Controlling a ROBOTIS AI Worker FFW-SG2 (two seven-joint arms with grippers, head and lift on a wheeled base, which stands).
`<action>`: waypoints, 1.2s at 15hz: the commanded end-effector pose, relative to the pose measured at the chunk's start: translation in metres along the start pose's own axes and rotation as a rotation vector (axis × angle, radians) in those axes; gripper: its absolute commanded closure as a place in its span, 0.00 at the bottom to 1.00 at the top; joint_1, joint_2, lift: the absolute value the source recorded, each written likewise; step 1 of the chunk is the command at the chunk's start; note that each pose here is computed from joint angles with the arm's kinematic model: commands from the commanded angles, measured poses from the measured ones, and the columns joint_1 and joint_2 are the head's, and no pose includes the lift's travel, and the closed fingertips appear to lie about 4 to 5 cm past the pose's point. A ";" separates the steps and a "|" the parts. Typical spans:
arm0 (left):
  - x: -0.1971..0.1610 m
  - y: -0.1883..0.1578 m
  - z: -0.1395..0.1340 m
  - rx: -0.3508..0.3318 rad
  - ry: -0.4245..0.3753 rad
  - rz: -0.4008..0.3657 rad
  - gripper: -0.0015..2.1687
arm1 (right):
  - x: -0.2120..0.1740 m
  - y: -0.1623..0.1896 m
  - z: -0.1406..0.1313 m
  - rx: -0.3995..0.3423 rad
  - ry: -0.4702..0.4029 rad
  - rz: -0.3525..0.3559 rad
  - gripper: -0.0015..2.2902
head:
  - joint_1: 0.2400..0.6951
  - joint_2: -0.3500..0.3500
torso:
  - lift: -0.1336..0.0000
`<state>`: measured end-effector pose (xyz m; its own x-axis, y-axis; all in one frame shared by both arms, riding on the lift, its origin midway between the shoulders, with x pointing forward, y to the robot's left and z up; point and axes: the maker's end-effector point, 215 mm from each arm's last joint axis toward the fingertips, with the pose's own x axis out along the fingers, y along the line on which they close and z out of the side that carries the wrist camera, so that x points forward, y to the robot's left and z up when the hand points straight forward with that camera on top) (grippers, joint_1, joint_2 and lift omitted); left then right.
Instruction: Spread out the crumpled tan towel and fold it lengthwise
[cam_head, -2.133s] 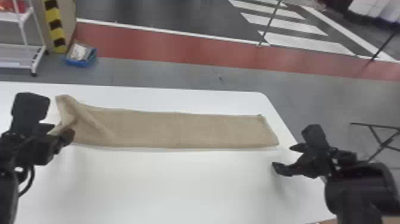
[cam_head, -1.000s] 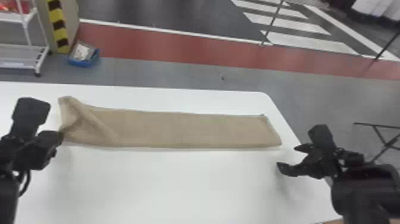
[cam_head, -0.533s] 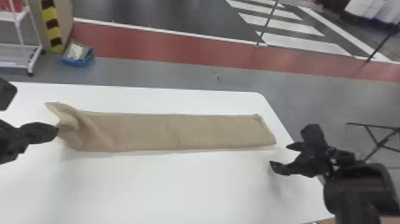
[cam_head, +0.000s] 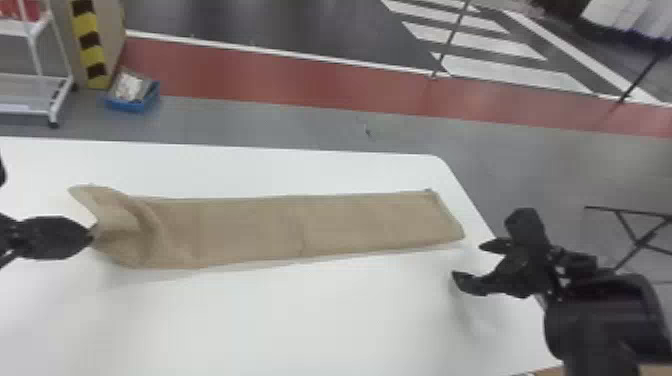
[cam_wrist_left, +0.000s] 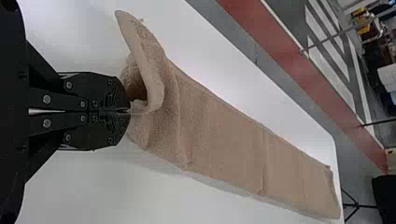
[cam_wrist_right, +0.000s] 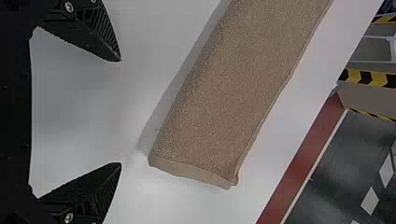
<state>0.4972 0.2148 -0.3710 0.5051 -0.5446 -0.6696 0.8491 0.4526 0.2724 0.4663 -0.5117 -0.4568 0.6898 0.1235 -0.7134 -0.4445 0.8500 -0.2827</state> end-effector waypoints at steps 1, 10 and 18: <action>-0.001 -0.009 -0.016 0.051 0.050 -0.044 0.74 | 0.004 0.006 0.002 -0.002 -0.001 0.011 0.04 | 1.00 0.03 | 0.07; -0.011 -0.001 -0.024 0.255 0.116 -0.207 0.74 | 0.011 0.020 0.005 -0.005 -0.005 0.032 0.04 | 1.00 0.07 | 0.07; -0.017 -0.010 -0.026 0.221 0.100 -0.283 0.74 | 0.006 -0.006 0.054 0.056 -0.119 -0.018 0.04 | 1.00 0.09 | 0.07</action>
<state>0.4764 0.2394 -0.3809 0.2374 -0.5471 -0.8027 0.9714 0.1255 0.2017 0.4889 -0.4910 -0.4356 0.7484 0.1641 -0.6426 -0.4154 0.8713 -0.2613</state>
